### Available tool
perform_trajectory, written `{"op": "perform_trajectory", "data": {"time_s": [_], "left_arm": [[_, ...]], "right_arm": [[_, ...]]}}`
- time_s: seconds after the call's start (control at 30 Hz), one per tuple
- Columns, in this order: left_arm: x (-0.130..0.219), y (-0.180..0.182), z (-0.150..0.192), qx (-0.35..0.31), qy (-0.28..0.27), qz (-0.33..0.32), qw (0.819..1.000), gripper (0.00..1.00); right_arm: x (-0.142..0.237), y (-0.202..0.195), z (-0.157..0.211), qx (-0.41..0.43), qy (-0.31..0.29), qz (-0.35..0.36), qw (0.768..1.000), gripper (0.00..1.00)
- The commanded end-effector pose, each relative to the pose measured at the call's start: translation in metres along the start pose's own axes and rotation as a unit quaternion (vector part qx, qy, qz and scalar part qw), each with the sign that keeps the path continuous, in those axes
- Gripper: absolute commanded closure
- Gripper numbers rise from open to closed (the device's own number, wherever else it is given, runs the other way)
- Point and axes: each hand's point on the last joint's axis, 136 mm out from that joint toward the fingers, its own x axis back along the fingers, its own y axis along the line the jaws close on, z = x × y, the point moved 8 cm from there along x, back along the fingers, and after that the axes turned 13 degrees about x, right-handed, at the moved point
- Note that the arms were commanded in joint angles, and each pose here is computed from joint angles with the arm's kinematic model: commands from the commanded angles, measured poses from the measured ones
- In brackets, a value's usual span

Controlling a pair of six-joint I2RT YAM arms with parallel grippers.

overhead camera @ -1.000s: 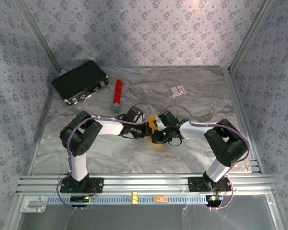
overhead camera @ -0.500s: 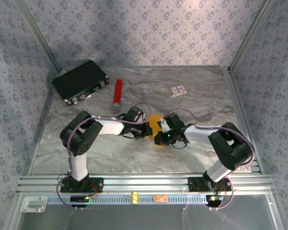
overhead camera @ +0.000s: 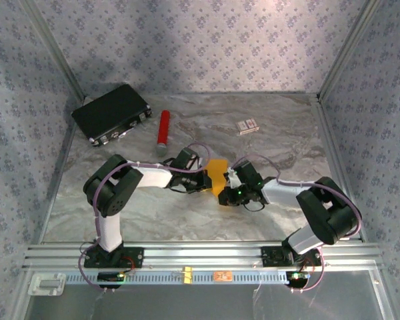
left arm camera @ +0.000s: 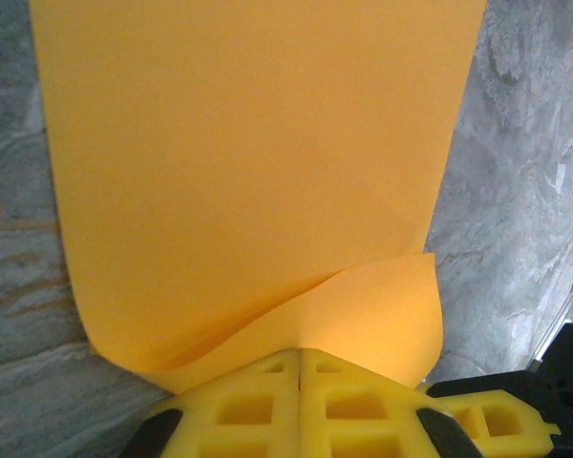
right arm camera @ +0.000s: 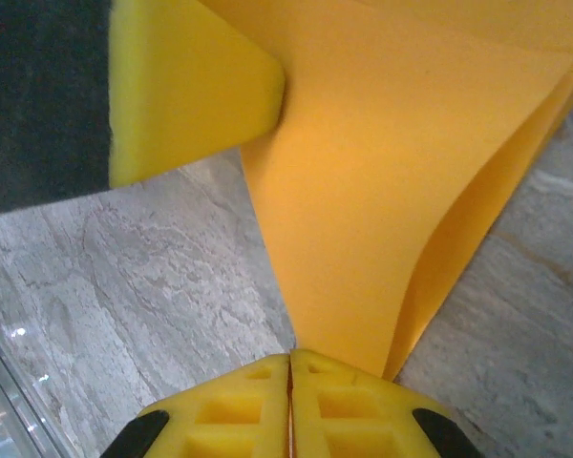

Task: Fold a paper plane with a square sheet of paper (pick it up from the middle)
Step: Third fold the triangle at the center of the table.

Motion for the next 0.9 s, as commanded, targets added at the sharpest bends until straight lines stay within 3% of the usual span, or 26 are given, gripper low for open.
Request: {"op": "perform_trajectory", "data": {"time_s": [0.0,0.33,0.6,0.87], "left_arm": [[-0.011,0.029,0.004,0.018,0.002,-0.072,0.997,1.00],[-0.009,0.025,0.004,0.015,0.002,-0.065,0.998,1.00],[-0.008,0.025,0.005,0.012,0.003,-0.065,0.998,1.00],[-0.009,0.025,0.005,0.012,0.003,-0.066,0.998,1.00]], "right_arm": [[0.001,-0.006,0.026,-0.028,0.050,0.008,0.998,0.91],[0.016,-0.003,0.028,-0.032,0.037,0.014,0.999,0.90],[0.032,0.016,-0.010,-0.011,-0.024,-0.021,0.999,0.90],[0.009,0.008,-0.038,-0.030,-0.014,-0.006,0.999,0.90]]}}
